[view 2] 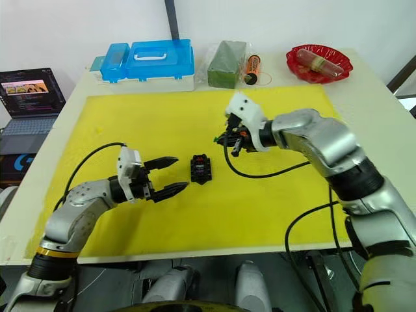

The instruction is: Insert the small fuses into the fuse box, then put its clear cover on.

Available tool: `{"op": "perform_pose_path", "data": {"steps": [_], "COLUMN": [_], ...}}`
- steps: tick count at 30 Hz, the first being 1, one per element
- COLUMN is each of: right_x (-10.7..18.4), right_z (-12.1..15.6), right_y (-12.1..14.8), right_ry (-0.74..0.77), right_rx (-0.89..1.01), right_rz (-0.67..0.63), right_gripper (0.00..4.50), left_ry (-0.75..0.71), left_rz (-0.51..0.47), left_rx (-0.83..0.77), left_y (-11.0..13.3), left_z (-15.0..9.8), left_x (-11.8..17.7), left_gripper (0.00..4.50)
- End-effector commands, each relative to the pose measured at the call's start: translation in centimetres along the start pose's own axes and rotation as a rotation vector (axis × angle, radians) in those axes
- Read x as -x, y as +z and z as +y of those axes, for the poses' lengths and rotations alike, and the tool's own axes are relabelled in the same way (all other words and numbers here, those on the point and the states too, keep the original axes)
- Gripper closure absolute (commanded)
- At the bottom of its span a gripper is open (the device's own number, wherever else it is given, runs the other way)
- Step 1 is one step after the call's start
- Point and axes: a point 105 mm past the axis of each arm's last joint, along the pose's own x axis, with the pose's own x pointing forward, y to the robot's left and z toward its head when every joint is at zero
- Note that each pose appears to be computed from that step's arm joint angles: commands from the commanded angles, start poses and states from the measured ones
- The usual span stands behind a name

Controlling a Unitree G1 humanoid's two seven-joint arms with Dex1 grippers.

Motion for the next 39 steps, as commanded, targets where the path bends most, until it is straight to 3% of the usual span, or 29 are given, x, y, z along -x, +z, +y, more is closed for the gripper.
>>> {"op": "perform_pose_path", "data": {"steps": [1,14,39], "right_x": [-0.6,-3.9,-4.4], "right_z": [0.2,0.4,1.0], "right_y": [1.0,1.7,1.1], "right_ry": [0.05,0.117,0.167], "right_rx": [0.087,0.146,0.193], "right_rz": [0.001,0.042,0.094], "right_gripper": [4.49,4.49,4.49], "left_ry": [0.021,0.021,0.04], "left_rz": [-0.02,-0.047,-0.013], "left_rx": [-0.067,-0.081,-0.06], "left_y": [1.0,2.1,1.7], "left_z": [1.0,1.7,1.7], "left_x": [-0.5,-1.6,-0.5], "left_gripper": [0.0,0.0,0.0]}}
